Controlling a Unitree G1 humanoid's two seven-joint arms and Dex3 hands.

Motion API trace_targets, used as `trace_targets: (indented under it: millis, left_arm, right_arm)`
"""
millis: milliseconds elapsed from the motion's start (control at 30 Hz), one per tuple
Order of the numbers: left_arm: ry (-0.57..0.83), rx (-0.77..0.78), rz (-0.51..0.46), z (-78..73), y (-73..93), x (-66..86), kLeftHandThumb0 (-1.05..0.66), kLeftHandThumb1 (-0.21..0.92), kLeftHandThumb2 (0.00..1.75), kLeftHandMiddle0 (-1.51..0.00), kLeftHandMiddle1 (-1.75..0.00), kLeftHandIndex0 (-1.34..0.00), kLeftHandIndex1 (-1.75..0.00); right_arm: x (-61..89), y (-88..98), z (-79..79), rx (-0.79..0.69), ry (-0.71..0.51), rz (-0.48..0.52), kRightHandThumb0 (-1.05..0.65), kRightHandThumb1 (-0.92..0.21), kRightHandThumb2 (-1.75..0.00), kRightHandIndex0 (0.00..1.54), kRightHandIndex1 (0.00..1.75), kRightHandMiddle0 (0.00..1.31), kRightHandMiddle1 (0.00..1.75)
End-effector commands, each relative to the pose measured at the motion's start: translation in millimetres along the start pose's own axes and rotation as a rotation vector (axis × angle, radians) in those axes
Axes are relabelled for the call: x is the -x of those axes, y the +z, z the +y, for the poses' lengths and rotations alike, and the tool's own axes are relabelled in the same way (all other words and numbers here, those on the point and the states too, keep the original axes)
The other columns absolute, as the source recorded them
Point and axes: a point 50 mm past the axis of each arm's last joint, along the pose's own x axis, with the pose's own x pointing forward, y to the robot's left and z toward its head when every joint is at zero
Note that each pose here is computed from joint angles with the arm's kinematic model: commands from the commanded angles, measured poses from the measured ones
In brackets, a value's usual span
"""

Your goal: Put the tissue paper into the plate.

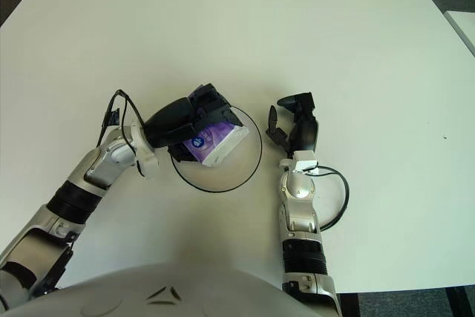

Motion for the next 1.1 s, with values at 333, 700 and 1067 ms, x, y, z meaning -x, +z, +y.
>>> trace_targets:
  millis: [333,700,1067]
  left_arm:
    - [0.017,-0.03,-0.004,-4.4,-3.8,8.0,-1.04,0.92,0.73,0.0,-0.01,0.0,-0.18]
    - [0.081,-0.018,-0.049,-3.8,-4.9,8.5,-1.05,0.92,0.74,0.0,0.0,0.0,-0.06]
    - [0.064,0.009,-0.069,2.0,-6.6,8.9,-1.05,0.92,0.74,0.0,0.0,0.0,-0.01]
  right_arm:
    - [17.2,-30.5,-8.6,0.035,0.008,0.181,-0.41,-0.56,-1.02,0.6,1.22,0.42,1.75]
    - [17.0,-30.1,-8.4,-0.001,0.01,0.15,-0.41,-0.55,-1.03,0.58,1.22,0.43,1.75]
    - [18.0,-29.4,-8.9,-0.006,0.004,0.126,-0.4,-0.58,-0.99,0.58,1.21,0.41,1.75]
